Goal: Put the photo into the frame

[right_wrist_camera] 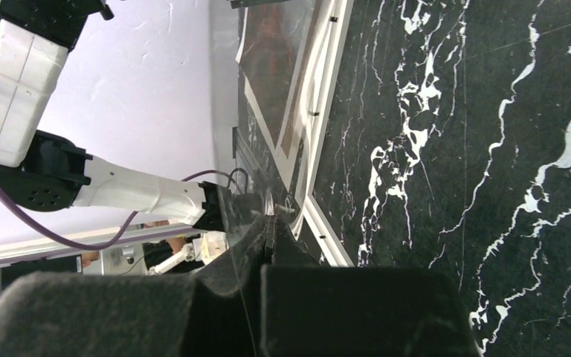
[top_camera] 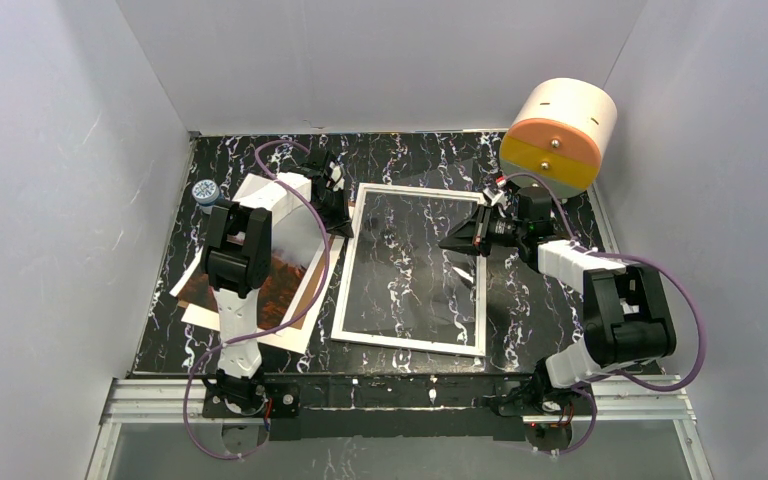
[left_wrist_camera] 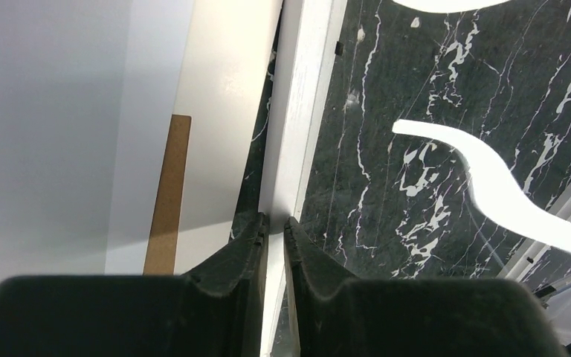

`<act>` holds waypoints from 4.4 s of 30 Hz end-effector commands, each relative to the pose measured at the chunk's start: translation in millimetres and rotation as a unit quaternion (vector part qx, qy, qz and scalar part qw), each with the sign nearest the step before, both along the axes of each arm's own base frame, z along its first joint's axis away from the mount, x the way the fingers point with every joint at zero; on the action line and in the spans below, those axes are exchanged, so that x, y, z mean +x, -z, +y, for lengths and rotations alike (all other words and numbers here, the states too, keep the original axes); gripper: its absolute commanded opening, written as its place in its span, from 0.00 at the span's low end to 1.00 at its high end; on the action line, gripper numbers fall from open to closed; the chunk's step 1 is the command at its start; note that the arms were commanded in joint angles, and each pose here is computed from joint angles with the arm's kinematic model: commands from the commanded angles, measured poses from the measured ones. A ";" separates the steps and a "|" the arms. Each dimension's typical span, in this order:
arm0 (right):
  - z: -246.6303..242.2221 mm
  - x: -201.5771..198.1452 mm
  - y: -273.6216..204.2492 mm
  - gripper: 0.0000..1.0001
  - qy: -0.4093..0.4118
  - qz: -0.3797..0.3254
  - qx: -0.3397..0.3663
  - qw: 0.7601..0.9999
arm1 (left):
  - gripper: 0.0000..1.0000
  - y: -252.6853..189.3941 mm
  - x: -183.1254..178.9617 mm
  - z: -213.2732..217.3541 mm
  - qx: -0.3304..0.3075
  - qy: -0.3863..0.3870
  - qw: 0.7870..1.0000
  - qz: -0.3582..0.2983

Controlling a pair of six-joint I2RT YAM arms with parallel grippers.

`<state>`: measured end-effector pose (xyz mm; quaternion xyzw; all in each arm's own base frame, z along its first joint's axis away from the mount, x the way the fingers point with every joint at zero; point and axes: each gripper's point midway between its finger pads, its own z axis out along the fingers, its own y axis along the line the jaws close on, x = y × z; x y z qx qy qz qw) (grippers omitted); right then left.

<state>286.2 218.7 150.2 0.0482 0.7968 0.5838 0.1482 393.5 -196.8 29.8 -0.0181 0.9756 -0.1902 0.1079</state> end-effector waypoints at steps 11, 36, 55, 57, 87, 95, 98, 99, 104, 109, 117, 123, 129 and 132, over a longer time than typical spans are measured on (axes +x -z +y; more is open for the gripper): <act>-3.4 12.1 13.1 0.01 0.005 -0.023 -0.048 0.999 | 0.12 6.2 -7.6 7.8 0.016 0.002 1.000 0.011; -18.1 8.5 28.0 0.01 0.018 -0.014 -0.082 0.996 | 0.32 11.6 -14.1 -4.1 -0.020 0.018 0.999 0.028; -20.3 9.6 41.6 0.01 0.005 -0.006 -0.088 0.996 | 0.36 18.4 -17.0 -3.3 -0.017 0.020 0.999 0.036; -19.5 8.8 42.3 0.01 0.004 -0.005 -0.084 0.996 | 0.33 18.1 -17.0 -3.8 -0.018 0.020 0.999 0.036; -25.2 -11.0 75.5 0.01 0.015 0.060 -0.103 0.993 | 0.28 22.1 -18.8 -2.1 -0.012 0.016 0.999 0.041; -24.0 -9.1 78.3 0.01 0.005 0.058 -0.102 0.993 | 0.29 22.8 -19.3 -1.9 -0.012 0.016 0.999 0.043; -23.1 -11.1 78.4 0.01 -0.002 0.055 -0.096 0.994 | 0.29 22.5 -19.4 -1.5 -0.011 0.015 0.999 0.043; -22.4 -11.3 77.3 0.01 -0.006 0.050 -0.092 0.994 | 0.29 22.6 -19.6 -2.1 -0.012 0.016 0.999 0.043; -18.1 -7.4 72.6 0.01 -0.025 0.017 -0.077 0.997 | 0.29 21.4 -19.2 -3.1 -0.015 0.018 0.999 0.042; -14.8 -1.7 73.7 0.01 -0.035 0.011 -0.076 0.996 | 0.31 18.9 -18.7 -3.5 -0.017 0.019 0.999 0.039; -13.0 -1.2 80.2 0.01 -0.032 0.021 -0.083 0.996 | 0.32 17.3 -16.9 -3.8 -0.018 0.019 0.999 0.035; -13.8 -2.4 84.3 0.01 -0.029 0.031 -0.086 0.995 | 0.24 20.2 -18.4 -2.6 -0.014 0.019 0.999 0.037; -13.5 -4.5 86.1 0.01 -0.028 0.036 -0.088 0.995 | 0.22 25.2 -19.9 1.5 0.000 0.018 0.999 0.041; -13.7 -5.3 86.8 0.01 -0.028 0.038 -0.088 0.995 | 0.22 29.5 -21.1 9.3 0.037 0.023 0.998 0.038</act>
